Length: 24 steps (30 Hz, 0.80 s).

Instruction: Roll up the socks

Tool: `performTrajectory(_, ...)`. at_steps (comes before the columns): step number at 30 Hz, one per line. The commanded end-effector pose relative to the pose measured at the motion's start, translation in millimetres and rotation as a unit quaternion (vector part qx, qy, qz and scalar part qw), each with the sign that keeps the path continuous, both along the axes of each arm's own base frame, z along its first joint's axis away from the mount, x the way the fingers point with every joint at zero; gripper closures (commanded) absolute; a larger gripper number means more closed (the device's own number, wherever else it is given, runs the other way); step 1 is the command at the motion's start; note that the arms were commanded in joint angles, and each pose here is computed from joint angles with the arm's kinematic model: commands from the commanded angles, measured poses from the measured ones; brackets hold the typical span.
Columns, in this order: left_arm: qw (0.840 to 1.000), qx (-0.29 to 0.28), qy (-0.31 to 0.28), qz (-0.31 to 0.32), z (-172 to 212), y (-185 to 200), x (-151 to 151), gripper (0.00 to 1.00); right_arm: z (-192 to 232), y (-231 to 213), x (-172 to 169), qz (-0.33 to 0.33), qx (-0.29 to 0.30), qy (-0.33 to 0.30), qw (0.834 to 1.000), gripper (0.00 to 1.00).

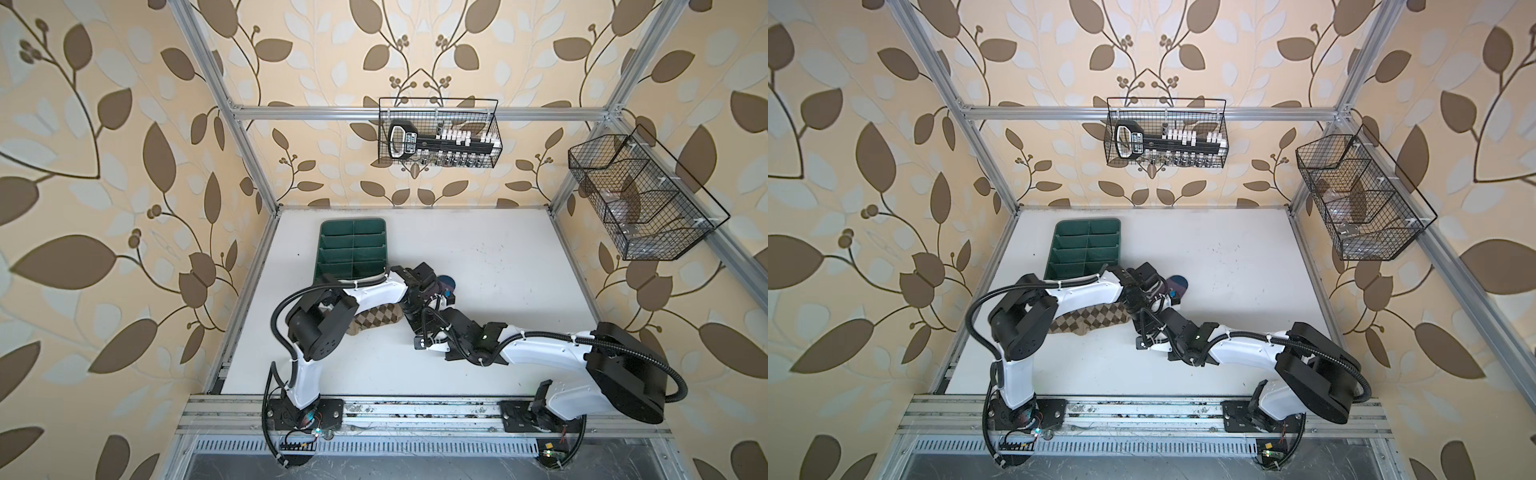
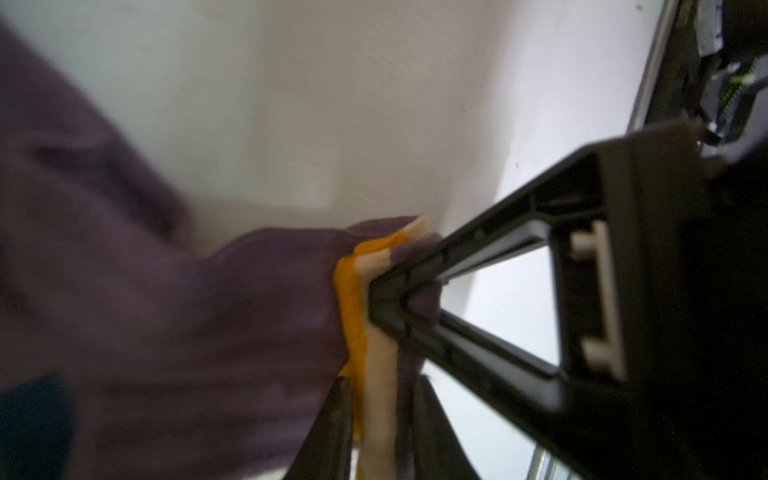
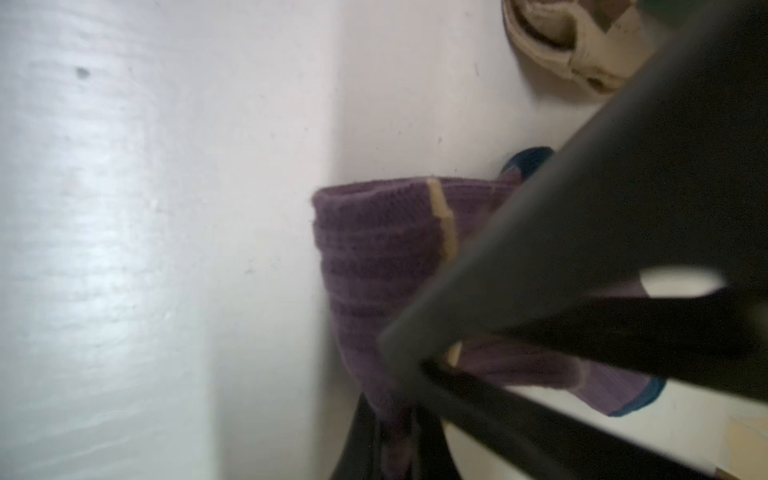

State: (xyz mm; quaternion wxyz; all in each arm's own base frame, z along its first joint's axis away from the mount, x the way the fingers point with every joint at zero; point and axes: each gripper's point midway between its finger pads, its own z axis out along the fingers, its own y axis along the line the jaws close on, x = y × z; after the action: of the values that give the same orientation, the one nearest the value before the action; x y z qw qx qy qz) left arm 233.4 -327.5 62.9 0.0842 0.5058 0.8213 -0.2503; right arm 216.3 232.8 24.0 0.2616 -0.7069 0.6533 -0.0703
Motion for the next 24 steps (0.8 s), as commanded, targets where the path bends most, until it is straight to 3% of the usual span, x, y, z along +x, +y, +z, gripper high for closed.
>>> performTrajectory(1,0.981,-0.027,-0.167,0.091,61.6,18.3,54.9,0.65,-17.5,-11.8,-23.5,-0.003,-0.027,0.086,0.996,1.0)
performTrajectory(4,0.944,-0.015,-0.277,0.177,93.9,56.0,80.8,0.64,-18.6,-10.1,-27.4,-0.022,-0.019,0.13,0.991,1.0)
performTrajectory(6,0.906,-0.022,-0.354,0.232,128.2,83.0,90.1,0.65,-18.6,-6.5,-26.5,-0.033,-0.017,0.146,0.989,1.0)
performTrajectory(8,0.864,-0.04,-0.42,0.274,160.4,107.4,91.4,0.63,-18.5,-2.2,-34.6,-0.024,-0.015,0.187,0.982,1.0)
performTrajectory(11,0.822,-0.074,-0.47,0.312,205.0,135.0,78.4,0.62,-18.5,1.0,-32.5,-0.042,-0.011,0.224,0.974,1.0)
performTrajectory(13,0.824,-0.117,-0.471,0.292,225.8,136.9,57.5,0.62,-20.0,1.8,-32.4,-0.053,-0.017,0.256,0.965,1.0)
performTrajectory(16,0.855,-0.162,-0.445,0.212,239.0,127.9,17.2,0.55,-20.6,6.7,-37.0,-0.059,-0.013,0.314,0.948,1.0)
performTrajectory(18,0.868,-0.172,-0.436,0.166,239.2,124.0,-2.0,0.57,-21.9,10.3,-42.0,-0.063,-0.007,0.351,0.934,1.0)
performTrajectory(21,0.882,-0.166,-0.428,0.107,226.1,117.8,-23.2,0.55,-28.8,8.4,-44.4,-0.076,-0.013,0.389,0.918,1.0)
performTrajectory(24,0.893,-0.097,-0.438,0.029,183.4,104.8,-36.2,0.5,-38.2,2.2,-41.2,-0.097,-0.025,0.415,0.904,1.0)
